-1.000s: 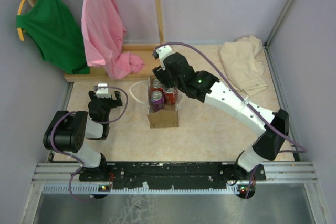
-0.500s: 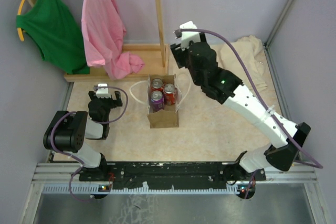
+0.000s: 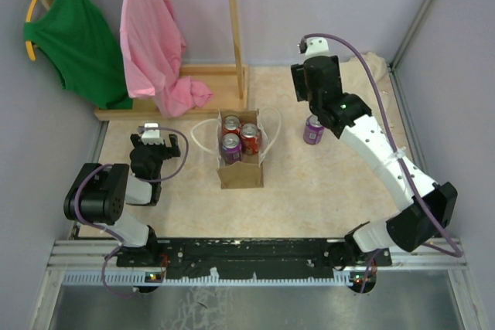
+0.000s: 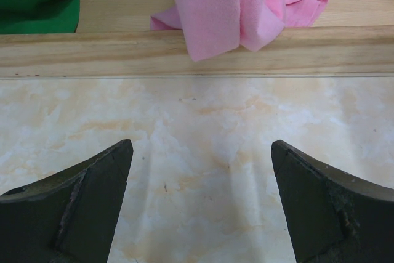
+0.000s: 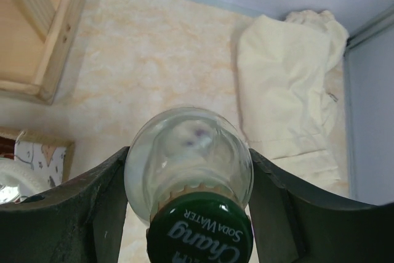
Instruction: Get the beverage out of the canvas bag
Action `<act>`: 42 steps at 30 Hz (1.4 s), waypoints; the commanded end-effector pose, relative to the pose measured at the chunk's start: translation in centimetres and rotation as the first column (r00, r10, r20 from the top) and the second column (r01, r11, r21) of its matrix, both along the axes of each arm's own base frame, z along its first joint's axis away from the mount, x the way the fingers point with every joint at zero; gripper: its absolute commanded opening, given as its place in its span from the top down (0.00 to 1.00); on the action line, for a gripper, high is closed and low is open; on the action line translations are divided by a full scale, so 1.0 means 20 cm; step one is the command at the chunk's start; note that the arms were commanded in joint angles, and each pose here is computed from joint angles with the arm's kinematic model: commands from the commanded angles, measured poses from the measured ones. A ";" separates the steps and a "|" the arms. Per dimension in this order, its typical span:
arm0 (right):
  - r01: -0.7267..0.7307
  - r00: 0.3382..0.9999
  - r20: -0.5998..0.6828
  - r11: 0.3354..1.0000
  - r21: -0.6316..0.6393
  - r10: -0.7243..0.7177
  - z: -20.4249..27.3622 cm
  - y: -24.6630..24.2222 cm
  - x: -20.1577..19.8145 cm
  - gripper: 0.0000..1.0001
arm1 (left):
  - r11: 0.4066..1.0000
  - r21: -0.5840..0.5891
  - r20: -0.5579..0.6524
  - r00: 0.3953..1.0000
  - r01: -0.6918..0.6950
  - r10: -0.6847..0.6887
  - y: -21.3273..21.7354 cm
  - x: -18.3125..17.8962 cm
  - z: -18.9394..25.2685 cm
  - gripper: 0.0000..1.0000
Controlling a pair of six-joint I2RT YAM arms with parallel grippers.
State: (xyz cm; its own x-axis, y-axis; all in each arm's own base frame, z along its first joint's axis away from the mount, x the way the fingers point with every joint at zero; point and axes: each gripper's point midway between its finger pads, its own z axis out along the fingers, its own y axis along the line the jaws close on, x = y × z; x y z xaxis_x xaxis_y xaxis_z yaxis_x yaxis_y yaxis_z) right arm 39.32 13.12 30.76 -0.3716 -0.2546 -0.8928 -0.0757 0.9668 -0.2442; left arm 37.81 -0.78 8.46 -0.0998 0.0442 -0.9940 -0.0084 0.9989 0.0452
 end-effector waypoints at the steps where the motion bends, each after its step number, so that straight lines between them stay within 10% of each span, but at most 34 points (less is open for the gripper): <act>1: -0.080 0.991 0.115 0.990 0.117 0.066 0.16 0.14 0.09 1.00 | 1.000 0.002 0.031 1.000 0.001 -0.002 -0.01 0.03 0.04 0.00; 15: -0.150 0.976 -0.140 0.982 0.114 0.166 -0.34 0.33 0.17 1.00 | 1.000 0.002 0.030 1.000 0.002 -0.002 -0.01 0.03 0.04 0.00; 42: -0.155 0.951 -0.239 0.970 0.190 0.198 -0.81 0.38 0.09 1.00 | 1.000 0.002 0.030 1.000 0.002 -0.002 -0.01 0.03 0.04 0.00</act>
State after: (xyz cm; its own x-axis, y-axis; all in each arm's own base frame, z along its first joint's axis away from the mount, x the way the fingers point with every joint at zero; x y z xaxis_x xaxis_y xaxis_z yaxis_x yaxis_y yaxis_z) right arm 38.30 18.86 10.22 -0.6808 -0.2760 -0.6785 -0.2999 0.9501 -0.0856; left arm 37.81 -0.78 8.46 -0.0998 0.0442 -0.9940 -0.0084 0.9989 0.0452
